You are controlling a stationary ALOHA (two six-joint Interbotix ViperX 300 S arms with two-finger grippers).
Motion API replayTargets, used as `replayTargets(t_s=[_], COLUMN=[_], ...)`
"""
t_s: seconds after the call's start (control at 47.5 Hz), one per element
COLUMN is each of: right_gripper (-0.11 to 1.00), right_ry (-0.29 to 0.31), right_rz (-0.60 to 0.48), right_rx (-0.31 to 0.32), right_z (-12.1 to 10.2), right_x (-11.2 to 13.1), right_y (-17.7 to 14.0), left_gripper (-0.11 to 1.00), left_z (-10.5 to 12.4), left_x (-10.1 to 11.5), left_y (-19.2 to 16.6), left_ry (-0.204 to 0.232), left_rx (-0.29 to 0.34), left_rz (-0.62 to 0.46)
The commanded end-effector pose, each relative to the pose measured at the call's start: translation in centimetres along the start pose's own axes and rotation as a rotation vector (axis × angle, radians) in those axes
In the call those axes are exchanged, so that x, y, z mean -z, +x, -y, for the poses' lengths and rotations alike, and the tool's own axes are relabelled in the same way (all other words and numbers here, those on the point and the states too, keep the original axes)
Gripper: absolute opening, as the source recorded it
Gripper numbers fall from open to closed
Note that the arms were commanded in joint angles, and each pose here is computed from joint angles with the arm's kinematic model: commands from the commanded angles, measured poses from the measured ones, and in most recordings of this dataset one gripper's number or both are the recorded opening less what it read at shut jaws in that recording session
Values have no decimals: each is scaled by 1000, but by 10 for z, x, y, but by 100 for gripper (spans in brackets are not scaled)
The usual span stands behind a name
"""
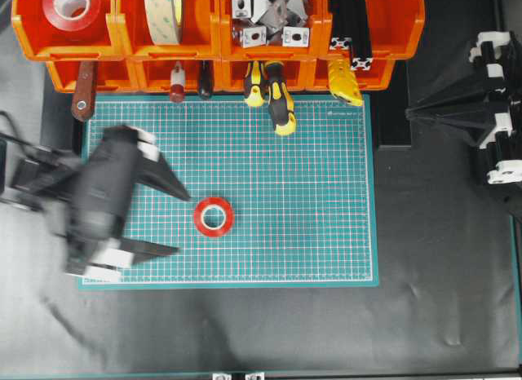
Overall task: Pick vinyl tape from container rack with left arm.
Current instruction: 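Lower the red tape onto the mat and open the left gripper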
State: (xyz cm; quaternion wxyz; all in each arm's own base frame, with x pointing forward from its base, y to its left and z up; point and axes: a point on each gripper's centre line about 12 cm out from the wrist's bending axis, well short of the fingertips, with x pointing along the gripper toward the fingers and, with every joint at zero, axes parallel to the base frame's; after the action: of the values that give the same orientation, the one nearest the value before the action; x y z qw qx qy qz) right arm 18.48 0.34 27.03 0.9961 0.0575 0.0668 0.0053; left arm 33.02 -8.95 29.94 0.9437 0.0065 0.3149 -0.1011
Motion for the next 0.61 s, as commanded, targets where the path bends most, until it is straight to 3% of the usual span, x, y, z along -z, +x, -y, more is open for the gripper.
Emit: replayTargets(t_s=[0.0,0.274,0.589], right_gripper=[0,0,0], right_ry=[0,0,2], right_rz=[34,32,47], right_rx=[-2,-2,2], right_z=[-1,-1,0], right_x=[-14,-13,-16], right_y=[1,1,0], left_gripper=[77,77,77], left_z=[1,3,-9], left_x=[-7,5,26], left_y=[-37,-114,-175], left_ry=[5,-2,-9], left_rx=[15,62,45], left_rz=[105,352,524])
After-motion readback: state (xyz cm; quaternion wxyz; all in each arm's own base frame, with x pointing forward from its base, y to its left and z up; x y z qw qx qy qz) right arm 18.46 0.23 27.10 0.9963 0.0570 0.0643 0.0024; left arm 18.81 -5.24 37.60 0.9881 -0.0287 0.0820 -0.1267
